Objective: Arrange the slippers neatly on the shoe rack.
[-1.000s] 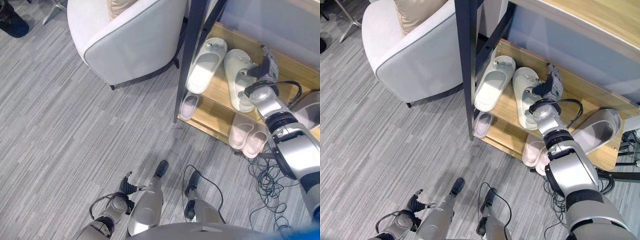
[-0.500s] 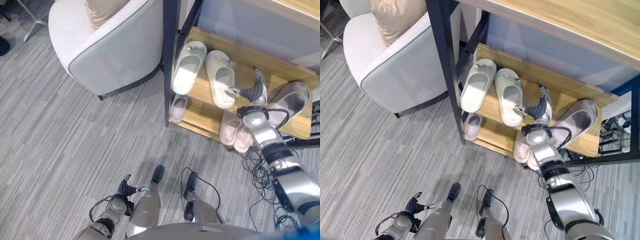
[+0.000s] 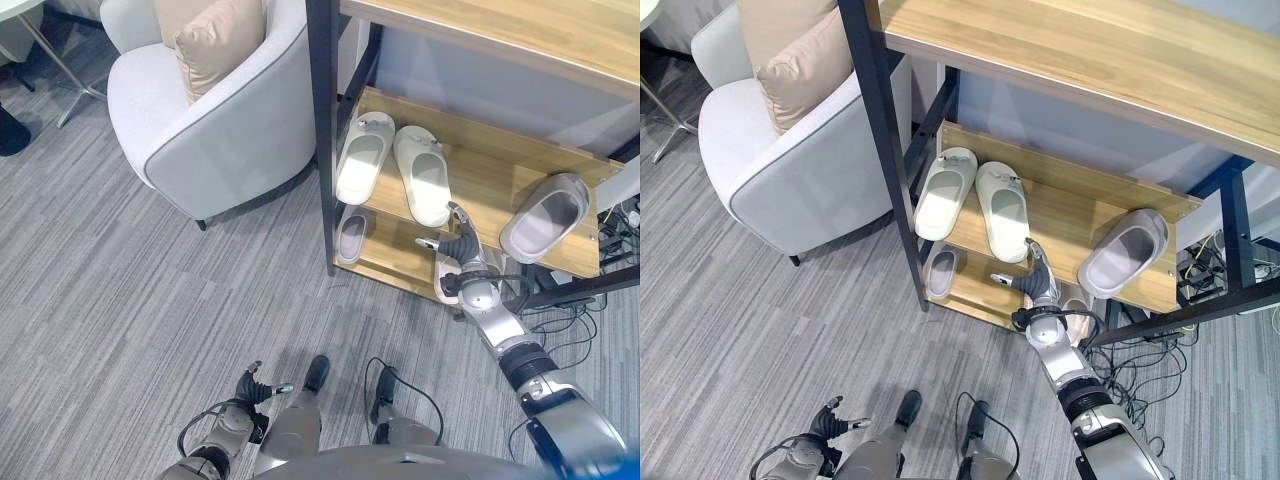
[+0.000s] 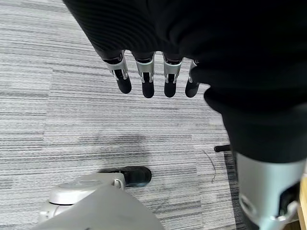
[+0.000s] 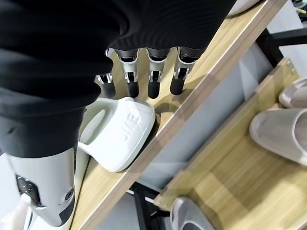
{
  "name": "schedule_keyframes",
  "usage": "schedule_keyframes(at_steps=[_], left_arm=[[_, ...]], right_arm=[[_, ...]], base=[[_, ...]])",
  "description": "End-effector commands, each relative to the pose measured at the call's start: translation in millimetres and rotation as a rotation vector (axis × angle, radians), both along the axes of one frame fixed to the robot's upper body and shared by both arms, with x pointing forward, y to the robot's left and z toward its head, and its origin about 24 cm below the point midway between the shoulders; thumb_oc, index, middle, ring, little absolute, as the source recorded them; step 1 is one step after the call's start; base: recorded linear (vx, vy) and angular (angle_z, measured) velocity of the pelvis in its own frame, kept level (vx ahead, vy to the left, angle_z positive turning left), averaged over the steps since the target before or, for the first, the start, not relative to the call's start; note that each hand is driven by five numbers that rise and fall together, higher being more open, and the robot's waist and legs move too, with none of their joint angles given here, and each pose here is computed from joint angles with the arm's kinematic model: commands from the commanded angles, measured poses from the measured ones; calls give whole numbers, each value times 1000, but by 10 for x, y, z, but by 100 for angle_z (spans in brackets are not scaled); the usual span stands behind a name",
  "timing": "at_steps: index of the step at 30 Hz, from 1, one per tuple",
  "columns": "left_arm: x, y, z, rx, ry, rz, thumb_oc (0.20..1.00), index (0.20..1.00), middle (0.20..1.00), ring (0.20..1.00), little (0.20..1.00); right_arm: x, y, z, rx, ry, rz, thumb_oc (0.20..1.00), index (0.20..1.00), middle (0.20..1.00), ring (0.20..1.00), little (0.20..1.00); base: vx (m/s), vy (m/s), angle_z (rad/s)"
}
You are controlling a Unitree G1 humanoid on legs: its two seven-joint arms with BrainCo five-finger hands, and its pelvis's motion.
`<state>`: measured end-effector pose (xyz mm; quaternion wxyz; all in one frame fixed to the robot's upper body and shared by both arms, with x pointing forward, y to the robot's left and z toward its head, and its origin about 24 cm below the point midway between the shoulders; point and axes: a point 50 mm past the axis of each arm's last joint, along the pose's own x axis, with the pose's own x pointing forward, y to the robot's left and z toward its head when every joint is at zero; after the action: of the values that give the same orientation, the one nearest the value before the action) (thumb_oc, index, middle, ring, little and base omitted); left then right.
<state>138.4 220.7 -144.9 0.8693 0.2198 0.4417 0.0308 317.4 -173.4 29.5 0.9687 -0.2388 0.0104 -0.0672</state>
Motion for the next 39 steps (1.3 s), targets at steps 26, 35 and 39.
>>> schedule_keyframes(at_steps=[26, 35, 39], left_arm=[[40, 27, -7, 18, 24, 17, 1000, 1000, 1000, 1000, 1000], [-54, -15, -53, 5, 58, 22, 1000, 1000, 1000, 1000, 1000], [-57, -10, -55, 6, 61, 35, 1000, 1000, 1000, 1000, 1000]], right_arm=[[14, 493, 223, 123, -89, 242, 1000, 1000, 1000, 1000, 1000], [78, 599, 301, 141, -100, 275, 1000, 1000, 1000, 1000, 1000], [116, 614, 340, 137, -108, 275, 1000, 1000, 1000, 1000, 1000]], base=[[2, 5, -1], [2, 2, 0], [0, 0, 0]])
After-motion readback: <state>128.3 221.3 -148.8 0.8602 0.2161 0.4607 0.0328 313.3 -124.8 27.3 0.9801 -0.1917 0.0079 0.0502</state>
